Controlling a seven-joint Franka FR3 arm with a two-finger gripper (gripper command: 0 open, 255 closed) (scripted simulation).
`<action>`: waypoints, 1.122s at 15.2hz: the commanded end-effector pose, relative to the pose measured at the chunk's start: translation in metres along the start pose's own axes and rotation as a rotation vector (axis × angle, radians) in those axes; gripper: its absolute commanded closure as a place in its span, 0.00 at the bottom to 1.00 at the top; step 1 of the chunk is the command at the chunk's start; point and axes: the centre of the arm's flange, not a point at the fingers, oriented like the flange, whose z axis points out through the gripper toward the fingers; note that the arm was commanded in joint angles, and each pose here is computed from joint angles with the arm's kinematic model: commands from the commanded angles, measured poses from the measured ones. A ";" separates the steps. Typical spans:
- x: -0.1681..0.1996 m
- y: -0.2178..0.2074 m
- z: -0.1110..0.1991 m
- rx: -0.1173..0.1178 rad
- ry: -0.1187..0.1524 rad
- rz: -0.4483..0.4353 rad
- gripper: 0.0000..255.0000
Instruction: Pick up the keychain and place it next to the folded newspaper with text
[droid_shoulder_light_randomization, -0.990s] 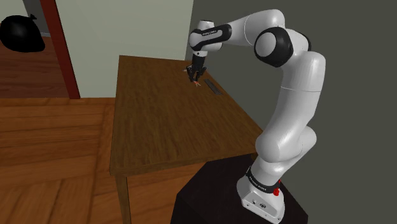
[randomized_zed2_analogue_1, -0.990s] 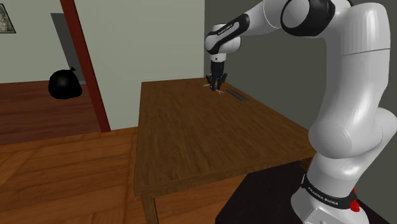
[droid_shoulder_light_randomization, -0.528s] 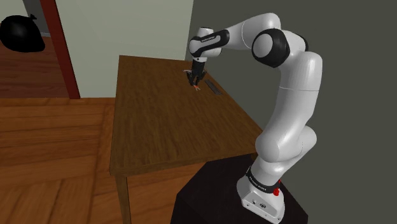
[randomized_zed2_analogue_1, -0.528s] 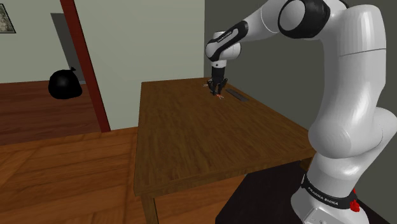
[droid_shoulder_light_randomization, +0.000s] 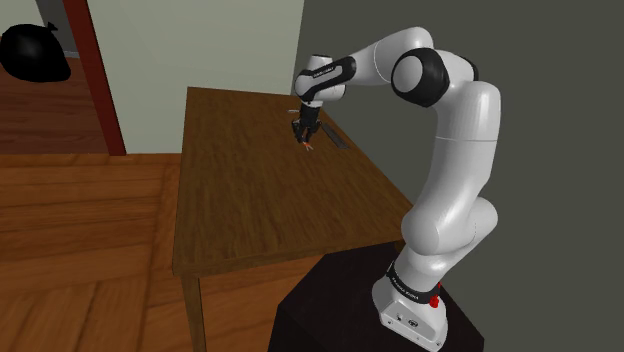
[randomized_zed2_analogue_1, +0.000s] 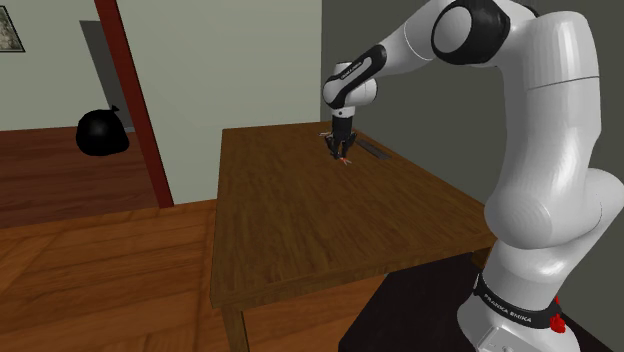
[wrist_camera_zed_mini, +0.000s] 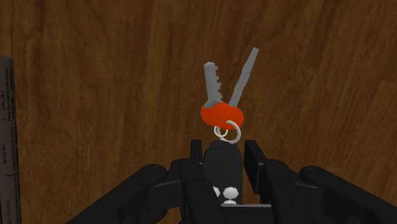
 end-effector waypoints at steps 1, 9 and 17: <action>0.000 0.000 0.002 0.000 0.001 0.000 1.00; 0.000 0.000 0.002 0.000 0.001 0.000 0.00; 0.000 0.000 -0.048 0.000 0.001 0.000 0.00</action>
